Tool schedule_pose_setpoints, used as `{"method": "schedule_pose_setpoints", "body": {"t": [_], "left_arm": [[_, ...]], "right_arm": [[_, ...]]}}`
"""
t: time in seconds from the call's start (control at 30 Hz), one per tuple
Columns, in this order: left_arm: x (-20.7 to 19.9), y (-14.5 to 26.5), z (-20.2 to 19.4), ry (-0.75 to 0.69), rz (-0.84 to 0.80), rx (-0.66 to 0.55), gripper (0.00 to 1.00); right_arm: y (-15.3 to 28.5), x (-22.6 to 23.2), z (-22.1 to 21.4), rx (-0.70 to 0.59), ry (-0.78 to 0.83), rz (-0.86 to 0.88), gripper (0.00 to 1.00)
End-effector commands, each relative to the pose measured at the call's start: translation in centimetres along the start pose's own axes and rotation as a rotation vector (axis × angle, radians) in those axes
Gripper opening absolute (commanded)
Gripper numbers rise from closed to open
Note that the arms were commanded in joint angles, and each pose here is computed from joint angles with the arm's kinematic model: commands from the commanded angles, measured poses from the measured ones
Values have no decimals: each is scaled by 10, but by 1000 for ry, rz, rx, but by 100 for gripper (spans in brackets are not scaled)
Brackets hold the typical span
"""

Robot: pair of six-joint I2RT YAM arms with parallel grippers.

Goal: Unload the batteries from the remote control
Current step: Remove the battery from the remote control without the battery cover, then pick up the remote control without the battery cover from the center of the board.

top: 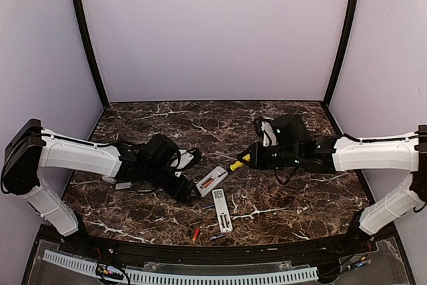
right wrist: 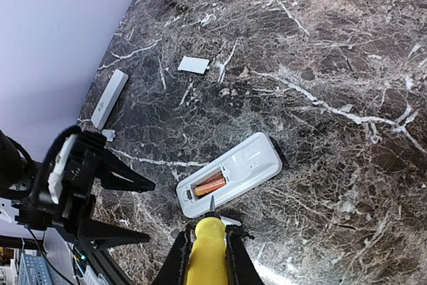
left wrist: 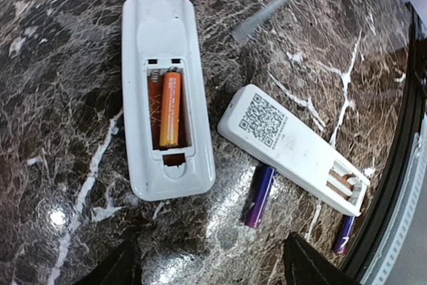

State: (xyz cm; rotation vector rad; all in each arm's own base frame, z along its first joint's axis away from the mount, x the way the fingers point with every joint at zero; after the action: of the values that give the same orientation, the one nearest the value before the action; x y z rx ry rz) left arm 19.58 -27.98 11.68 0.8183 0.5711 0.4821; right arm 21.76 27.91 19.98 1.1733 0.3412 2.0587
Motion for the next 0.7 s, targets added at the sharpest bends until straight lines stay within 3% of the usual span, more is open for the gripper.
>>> {"method": "schedule_pose_setpoints", "body": {"t": [0.0, 0.13, 0.67], "left_arm": [[5, 11, 17, 142, -29, -16, 63], [14, 8, 34, 211, -62, -57, 50], [34, -24, 41, 220, -54, -27, 36]], "right_arm": [[-12, 14, -2, -4, 26, -37, 0], [-23, 17, -4, 1, 20, -89, 0], [-48, 29, -12, 68, 50, -166, 0]]}}
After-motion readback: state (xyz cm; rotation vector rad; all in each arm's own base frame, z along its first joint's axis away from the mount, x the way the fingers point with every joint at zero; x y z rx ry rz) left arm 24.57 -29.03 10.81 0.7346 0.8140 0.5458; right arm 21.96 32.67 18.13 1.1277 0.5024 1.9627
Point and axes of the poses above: each gripper's point midway between its finger pads, its own y axis back along the fingers, its own x axis along the line the jaws close on, z = x × y, the point moved 7 cm from there along y, back along the fingers, and after that the axes turned 4 degrees about -y, right-handed, at the moved point
